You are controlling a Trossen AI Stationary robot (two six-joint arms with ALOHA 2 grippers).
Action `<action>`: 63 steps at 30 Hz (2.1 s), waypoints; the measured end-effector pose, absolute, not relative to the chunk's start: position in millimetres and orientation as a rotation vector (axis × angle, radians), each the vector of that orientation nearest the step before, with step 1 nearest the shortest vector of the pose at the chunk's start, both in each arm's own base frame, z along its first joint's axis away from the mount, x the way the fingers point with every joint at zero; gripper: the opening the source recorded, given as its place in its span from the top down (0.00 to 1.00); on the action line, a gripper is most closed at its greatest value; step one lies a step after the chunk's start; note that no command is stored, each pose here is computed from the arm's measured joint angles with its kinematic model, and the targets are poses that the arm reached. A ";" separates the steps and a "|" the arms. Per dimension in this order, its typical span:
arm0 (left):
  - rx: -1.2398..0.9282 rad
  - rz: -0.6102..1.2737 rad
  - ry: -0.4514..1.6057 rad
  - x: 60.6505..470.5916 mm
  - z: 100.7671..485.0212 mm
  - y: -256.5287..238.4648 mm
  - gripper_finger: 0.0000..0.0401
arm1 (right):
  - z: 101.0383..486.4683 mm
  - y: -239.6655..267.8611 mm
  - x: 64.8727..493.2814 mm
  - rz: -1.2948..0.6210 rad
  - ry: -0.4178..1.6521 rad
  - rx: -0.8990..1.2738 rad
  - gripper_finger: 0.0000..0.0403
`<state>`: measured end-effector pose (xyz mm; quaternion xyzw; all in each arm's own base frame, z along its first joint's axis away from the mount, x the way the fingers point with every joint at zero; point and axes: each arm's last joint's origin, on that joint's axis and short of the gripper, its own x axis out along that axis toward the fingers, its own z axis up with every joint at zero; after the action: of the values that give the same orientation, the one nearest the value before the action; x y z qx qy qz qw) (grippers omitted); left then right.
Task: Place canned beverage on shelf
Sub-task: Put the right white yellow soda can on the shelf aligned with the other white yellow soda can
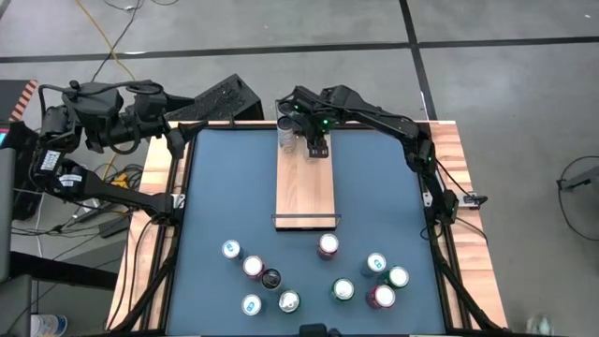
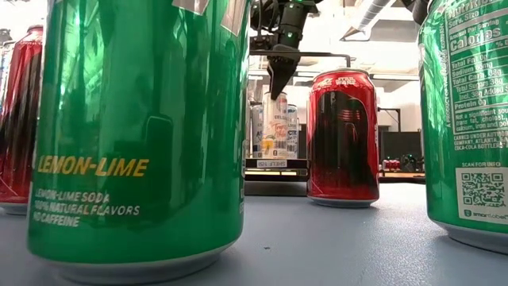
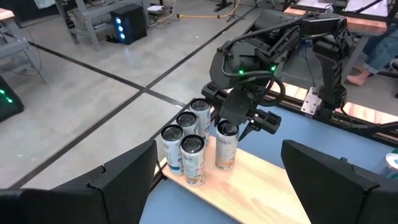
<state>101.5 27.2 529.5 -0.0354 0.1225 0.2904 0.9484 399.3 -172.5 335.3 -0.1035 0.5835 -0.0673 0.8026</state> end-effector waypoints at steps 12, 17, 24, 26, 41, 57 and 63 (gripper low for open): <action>-0.071 0.591 0.249 101.5 529.5 27.3 0.17 | 348.7 -171.8 399.5 -0.213 1.210 -0.344 0.25; -0.066 0.590 0.251 101.5 529.5 27.2 0.17 | 358.4 -165.0 396.6 -0.243 1.197 -0.381 0.25; -0.059 0.591 0.292 99.9 526.0 27.0 0.17 | 380.8 -146.7 376.1 -0.274 1.238 -0.419 0.25; -0.057 0.592 0.304 99.7 524.9 27.0 0.17 | 387.1 -140.5 370.0 -0.266 1.229 -0.378 0.26; -0.047 0.588 0.252 76.4 529.0 23.6 0.17 | 377.4 -152.6 336.7 -0.111 1.285 0.066 0.40; 0.013 0.654 0.262 89.0 520.8 27.3 0.17 | 288.0 -162.4 327.8 0.126 1.515 0.298 0.80; 0.003 0.654 0.203 99.9 517.1 28.9 0.17 | 319.5 -158.8 322.6 0.122 1.318 0.149 0.98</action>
<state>99.9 28.9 517.1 0.0015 0.0994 0.3209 0.9419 322.6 -158.8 319.5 0.0692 0.6113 0.0566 0.7863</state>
